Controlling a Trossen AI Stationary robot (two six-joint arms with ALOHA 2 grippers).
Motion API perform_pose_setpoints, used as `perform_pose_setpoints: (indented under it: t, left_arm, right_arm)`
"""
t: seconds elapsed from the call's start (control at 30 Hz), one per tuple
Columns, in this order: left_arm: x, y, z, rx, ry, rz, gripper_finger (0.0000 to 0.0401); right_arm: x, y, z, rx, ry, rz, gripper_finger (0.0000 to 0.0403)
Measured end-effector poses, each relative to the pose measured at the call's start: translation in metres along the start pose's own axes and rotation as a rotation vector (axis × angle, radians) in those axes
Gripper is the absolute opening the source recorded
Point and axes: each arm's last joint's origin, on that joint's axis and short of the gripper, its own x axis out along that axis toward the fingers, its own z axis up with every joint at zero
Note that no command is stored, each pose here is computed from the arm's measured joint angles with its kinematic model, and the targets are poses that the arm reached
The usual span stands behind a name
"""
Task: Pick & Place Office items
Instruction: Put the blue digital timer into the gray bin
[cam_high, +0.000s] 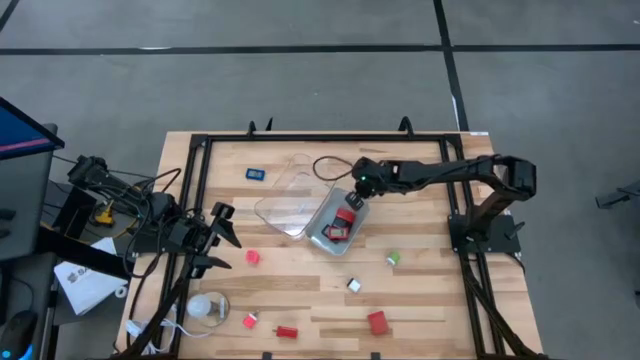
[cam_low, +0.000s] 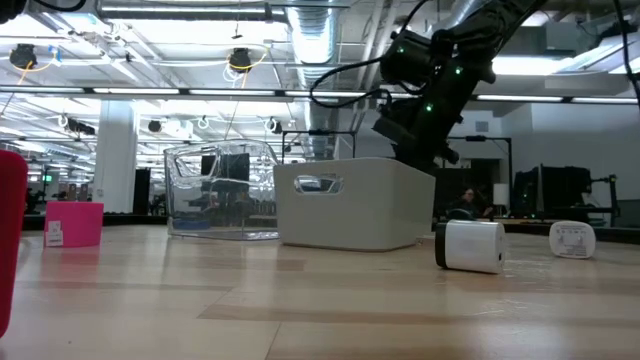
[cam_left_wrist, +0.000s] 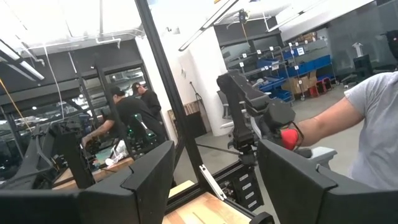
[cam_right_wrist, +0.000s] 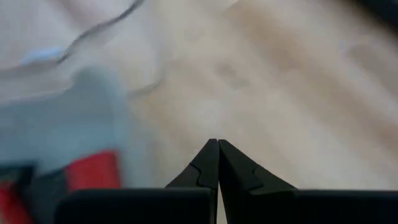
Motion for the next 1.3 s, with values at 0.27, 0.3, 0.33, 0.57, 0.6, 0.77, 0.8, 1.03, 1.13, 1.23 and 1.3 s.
perform_pose_setpoints:
  t: [0.27, 0.3, 0.33, 0.57, 0.6, 0.77, 0.8, 1.03, 1.13, 1.23, 1.3]
  left_arm:
    - [0.000, 0.000, -0.001, -0.001, 0.011, -0.004, 0.0227]
    - [0.000, 0.000, -0.001, -0.001, 0.011, -0.004, 0.0227]
    - [0.000, 0.000, -0.001, -0.001, 0.012, -0.004, 0.0227]
    - [0.000, 0.000, -0.002, -0.005, 0.016, -0.005, 0.0227]
    - [0.000, -0.001, -0.002, -0.009, 0.016, -0.005, 0.0227]
    - [0.000, -0.001, -0.002, -0.032, 0.017, -0.005, 0.0227]
    - [0.000, -0.001, -0.002, -0.033, 0.022, -0.007, 0.0227]
    - [0.001, 0.003, -0.003, -0.064, 0.129, 0.106, 0.0227]
    - [0.005, 0.006, -0.005, -0.058, 0.190, 0.197, 0.0227]
    - [0.009, 0.012, -0.004, -0.058, 0.249, 0.384, 0.0227]
    - [0.011, 0.018, -0.003, -0.047, 0.312, 0.573, 0.0223]
  right_arm:
    - [-0.058, -0.023, 0.010, 0.084, -0.127, -0.076, 0.0000]
    - [-0.068, -0.024, 0.008, 0.088, -0.136, -0.089, 0.0000]
    - [-0.077, -0.026, 0.005, 0.097, -0.141, -0.097, 0.0000]
    - [-0.122, -0.004, -0.035, 0.063, -0.112, 0.032, 0.0000]
    - [-0.125, 0.002, -0.043, 0.049, -0.110, 0.063, 0.0000]
    - [-0.140, 0.037, -0.083, -0.008, -0.149, 0.274, 0.0000]
    - [-0.143, 0.045, -0.091, -0.024, -0.171, 0.326, 0.0000]
    - [-0.169, 0.090, -0.131, -0.113, -0.364, 0.592, 0.0000]
    - [-0.177, 0.098, -0.134, -0.145, -0.439, 0.623, 0.0000]
    - [-0.182, 0.102, -0.131, -0.159, -0.511, 0.651, 0.0000]
    - [-0.186, 0.103, -0.128, -0.167, -0.551, 0.672, 0.0003]
